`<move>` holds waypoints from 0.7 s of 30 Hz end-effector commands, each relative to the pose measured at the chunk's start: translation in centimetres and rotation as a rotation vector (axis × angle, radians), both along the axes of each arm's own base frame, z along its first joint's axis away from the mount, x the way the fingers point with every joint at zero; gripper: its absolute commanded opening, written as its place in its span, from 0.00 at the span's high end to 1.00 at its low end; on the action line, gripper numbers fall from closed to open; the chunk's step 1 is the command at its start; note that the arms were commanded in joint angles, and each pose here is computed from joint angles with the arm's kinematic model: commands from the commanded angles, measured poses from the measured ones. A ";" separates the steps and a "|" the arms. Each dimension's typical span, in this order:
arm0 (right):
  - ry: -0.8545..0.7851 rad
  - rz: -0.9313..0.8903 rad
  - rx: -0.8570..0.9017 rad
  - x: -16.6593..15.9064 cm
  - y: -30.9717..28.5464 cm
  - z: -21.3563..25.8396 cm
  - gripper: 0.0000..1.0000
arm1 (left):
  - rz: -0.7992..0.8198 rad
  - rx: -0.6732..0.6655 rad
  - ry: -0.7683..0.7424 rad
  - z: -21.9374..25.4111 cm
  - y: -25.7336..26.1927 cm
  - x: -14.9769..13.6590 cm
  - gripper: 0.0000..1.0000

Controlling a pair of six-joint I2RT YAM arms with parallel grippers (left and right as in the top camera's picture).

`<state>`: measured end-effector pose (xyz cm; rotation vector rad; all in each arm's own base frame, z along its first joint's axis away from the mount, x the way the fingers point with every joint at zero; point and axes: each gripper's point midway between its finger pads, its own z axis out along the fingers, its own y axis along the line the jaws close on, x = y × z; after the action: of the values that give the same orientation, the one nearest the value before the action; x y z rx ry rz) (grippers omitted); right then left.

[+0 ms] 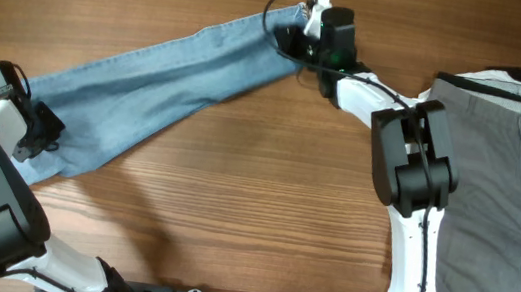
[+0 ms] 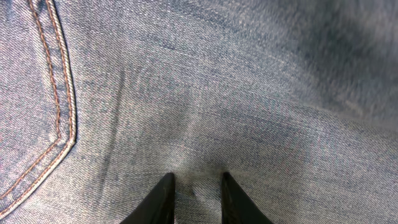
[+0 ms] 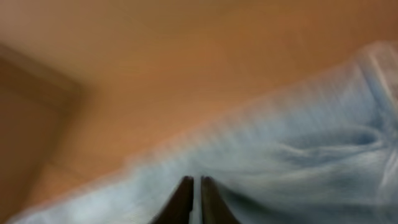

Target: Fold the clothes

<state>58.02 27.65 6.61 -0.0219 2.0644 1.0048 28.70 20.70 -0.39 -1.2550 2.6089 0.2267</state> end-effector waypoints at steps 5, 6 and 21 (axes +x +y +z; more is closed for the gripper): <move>-0.063 -0.027 0.207 2.0 -1.5 4.8 0.96 | -0.008 -0.117 0.160 -4.0 -2.8 -4.1 0.63; 0.009 0.011 0.187 1.3 -1.9 3.2 0.96 | -0.009 -0.117 0.160 -4.0 -2.8 -4.1 0.60; 0.277 -0.008 -0.340 -2.6 -11.5 -6.2 0.43 | -0.497 -0.104 0.012 4.5 -10.4 4.1 0.61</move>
<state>55.23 17.59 1.55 0.0385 2.4546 0.8414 30.31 12.94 1.13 -0.8761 2.8925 0.0440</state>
